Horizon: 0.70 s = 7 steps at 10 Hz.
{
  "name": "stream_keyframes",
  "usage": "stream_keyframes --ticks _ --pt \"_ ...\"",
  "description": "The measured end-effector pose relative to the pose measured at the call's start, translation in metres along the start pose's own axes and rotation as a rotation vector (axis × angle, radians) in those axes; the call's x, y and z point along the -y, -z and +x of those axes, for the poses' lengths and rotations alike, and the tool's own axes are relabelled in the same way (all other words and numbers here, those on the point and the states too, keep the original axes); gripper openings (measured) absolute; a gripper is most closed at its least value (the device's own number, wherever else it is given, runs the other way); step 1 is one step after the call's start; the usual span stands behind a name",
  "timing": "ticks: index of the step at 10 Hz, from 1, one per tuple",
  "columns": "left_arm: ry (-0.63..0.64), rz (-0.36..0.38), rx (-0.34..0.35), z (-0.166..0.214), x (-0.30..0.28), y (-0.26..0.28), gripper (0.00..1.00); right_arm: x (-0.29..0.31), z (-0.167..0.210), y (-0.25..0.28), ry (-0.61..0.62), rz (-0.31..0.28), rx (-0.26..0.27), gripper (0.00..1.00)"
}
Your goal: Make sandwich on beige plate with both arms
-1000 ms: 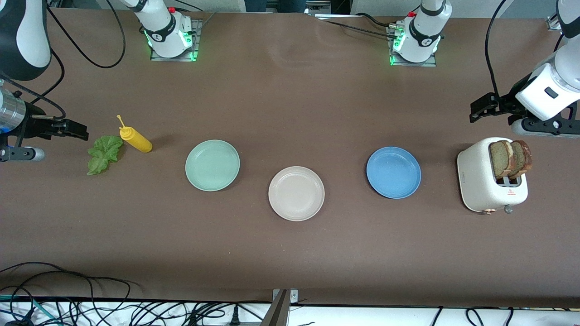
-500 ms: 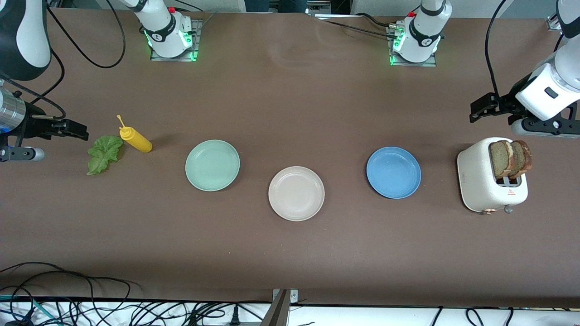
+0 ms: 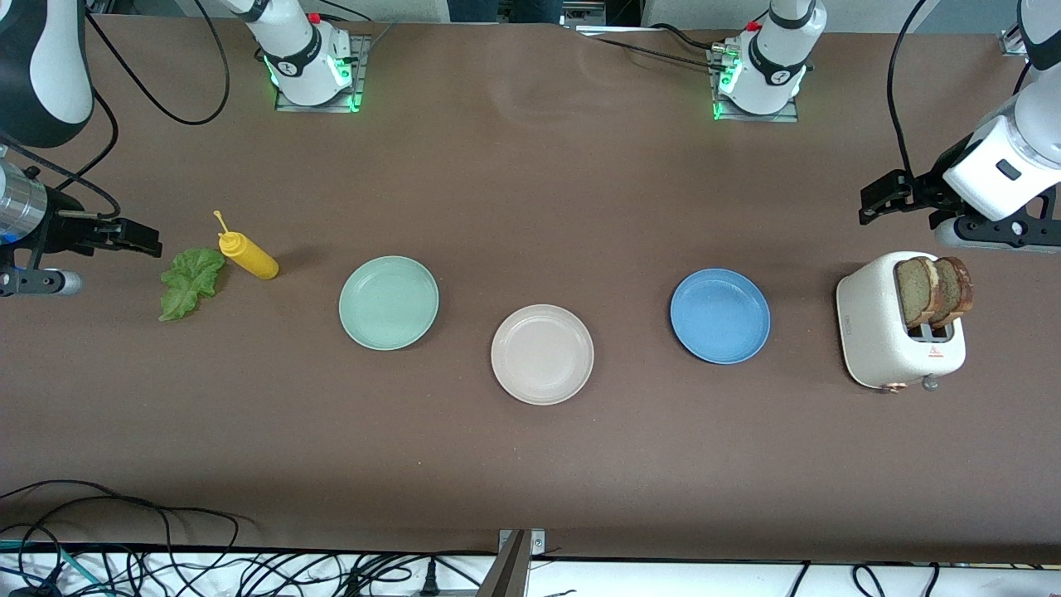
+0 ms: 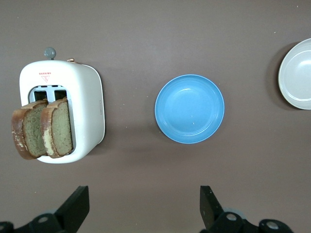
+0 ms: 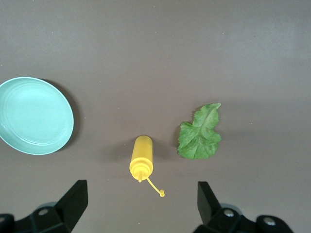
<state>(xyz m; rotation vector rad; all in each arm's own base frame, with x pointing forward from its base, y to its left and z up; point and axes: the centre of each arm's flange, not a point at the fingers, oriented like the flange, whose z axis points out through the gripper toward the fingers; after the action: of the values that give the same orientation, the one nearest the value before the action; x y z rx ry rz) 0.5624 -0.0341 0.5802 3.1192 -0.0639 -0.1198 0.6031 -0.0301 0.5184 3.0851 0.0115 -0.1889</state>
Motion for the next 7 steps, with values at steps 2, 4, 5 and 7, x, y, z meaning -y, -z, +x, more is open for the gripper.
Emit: stream_keyframes --ticks 2,4,5,7 --pt "0.0 0.0 0.0 0.0 0.0 0.0 1.0 0.0 0.0 0.0 0.0 0.0 0.0 1.0" --pt "0.0 0.0 0.0 0.0 0.0 0.0 1.0 0.0 0.0 0.0 0.0 0.0 0.0 1.0" --pt "0.0 0.0 0.0 0.0 0.0 0.0 1.0 0.0 0.0 0.0 0.0 0.0 0.0 1.0" --pt "0.0 0.0 0.0 0.0 0.0 0.0 1.0 0.0 0.0 0.0 0.0 0.0 0.0 1.0"
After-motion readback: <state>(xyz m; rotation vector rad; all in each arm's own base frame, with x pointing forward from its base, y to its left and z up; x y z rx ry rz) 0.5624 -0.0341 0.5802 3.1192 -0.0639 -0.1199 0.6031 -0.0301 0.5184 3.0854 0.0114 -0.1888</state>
